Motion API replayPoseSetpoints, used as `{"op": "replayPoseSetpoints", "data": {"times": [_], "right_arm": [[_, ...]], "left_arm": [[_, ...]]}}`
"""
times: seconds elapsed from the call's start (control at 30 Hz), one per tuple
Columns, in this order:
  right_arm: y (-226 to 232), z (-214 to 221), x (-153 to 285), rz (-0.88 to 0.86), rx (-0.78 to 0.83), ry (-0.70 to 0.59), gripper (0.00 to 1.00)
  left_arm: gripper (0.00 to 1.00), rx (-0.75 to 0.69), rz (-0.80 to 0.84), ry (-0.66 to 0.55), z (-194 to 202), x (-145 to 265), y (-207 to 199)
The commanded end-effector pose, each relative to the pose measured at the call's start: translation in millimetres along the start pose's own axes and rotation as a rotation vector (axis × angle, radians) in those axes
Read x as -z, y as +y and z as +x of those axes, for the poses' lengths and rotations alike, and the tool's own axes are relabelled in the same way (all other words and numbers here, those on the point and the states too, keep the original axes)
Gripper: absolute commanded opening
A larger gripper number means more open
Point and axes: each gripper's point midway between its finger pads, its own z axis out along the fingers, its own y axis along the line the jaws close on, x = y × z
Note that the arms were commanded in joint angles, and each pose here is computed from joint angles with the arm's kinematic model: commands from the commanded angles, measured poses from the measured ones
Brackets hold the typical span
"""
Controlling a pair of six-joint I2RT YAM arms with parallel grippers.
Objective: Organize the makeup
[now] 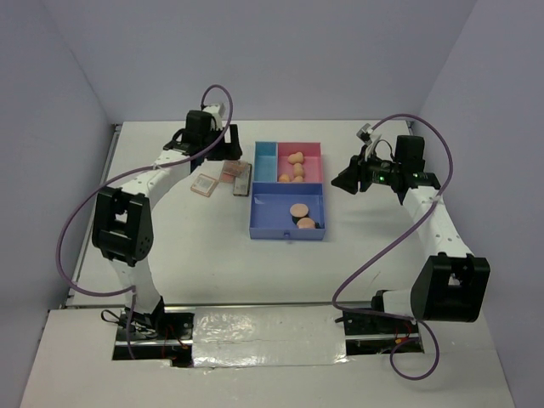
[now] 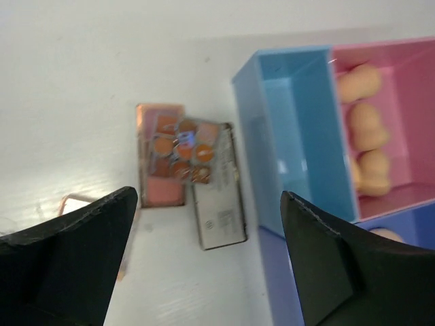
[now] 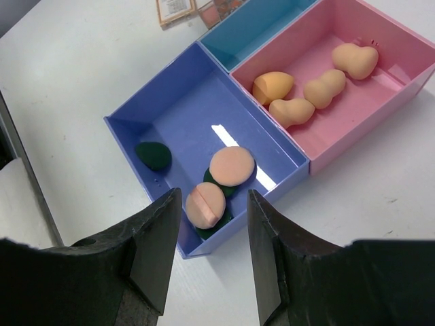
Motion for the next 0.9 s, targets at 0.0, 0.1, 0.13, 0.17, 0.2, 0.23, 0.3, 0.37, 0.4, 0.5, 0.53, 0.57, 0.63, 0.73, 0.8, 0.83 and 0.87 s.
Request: {"op": "replayPoseSetpoints", "data": {"times": [0.0, 0.1, 0.13, 0.17, 0.2, 0.23, 0.3, 0.37, 0.4, 0.5, 0.53, 0.57, 0.63, 0.73, 0.8, 0.83, 0.87], "right_arm": [[-1.7, -13.6, -0.3, -0.004, 0.043, -0.035, 0.51], [-2.7, -12.2, -0.7, -0.001, 0.042, -0.032, 0.51], [-2.1, -12.0, -0.6, -0.003, 0.042, -0.032, 0.51], [-3.0, -10.6, -1.1, 0.0, 0.041, -0.03, 0.51], [-2.6, -10.2, -1.5, -0.002, 0.04, -0.03, 0.51], [-3.2, -9.9, -1.3, 0.0, 0.04, -0.03, 0.51], [-3.4, -9.5, -1.6, -0.001, 0.038, -0.029, 0.51], [-4.7, -9.2, -2.5, -0.001, 0.035, -0.027, 0.51], [-4.7, -8.9, -2.7, -0.003, 0.033, -0.026, 0.51], [-6.3, -8.0, -4.8, -0.011, 0.023, -0.023, 0.51], [-6.7, -8.8, -5.0, -0.011, 0.021, -0.023, 0.51], [-7.7, -8.3, -5.8, -0.011, 0.017, -0.02, 0.51], [-8.4, -8.8, -5.9, -0.01, 0.018, -0.019, 0.51], [-9.0, -7.8, -6.1, -0.008, 0.015, -0.016, 0.51], [-9.2, -7.4, -5.6, -0.003, 0.018, -0.015, 0.51], [-9.6, -6.7, -5.4, 0.001, 0.019, -0.013, 0.51], [-9.5, -7.0, -5.0, 0.003, 0.023, -0.014, 0.51]], "left_arm": [[0.99, -0.062, -0.161, 0.077, 15.3, 6.9, 30.7], [0.99, -0.073, -0.238, 0.125, 27.7, 6.7, 52.7], [0.99, -0.072, -0.249, 0.144, 34.7, 5.4, 59.2], [0.99, -0.067, -0.254, 0.164, 39.7, 5.9, 66.6], [0.99, -0.073, -0.256, 0.185, 45.4, 4.4, 72.2], [0.99, -0.07, -0.265, 0.203, 49.2, 5.3, 81.5], [0.99, -0.09, -0.262, 0.252, 62.0, 4.7, 91.3], [0.99, -0.114, -0.276, 0.283, 70.7, 5.8, 104.2], [0.99, -0.117, -0.285, 0.301, 76.6, 4.9, 110.5], [0.99, -0.148, -0.305, 0.352, 87.5, 2.4, 125.6], [0.99, -0.16, -0.306, 0.359, 88.3, 1.2, 127.1], [0.99, -0.181, -0.303, 0.362, 87.2, 0.1, 128.9], [0.99, -0.197, -0.284, 0.38, 91.6, -4.8, 128.7], [0.99, -0.211, -0.242, 0.391, 93.2, -12.7, 124.7], [0.99, -0.242, -0.212, 0.402, 95.6, -17.3, 123.6], [0.99, -0.247, -0.211, 0.404, 96.7, -19.0, 124.4], [0.99, -0.247, -0.211, 0.41, 99.4, -21.1, 125.4]]}}
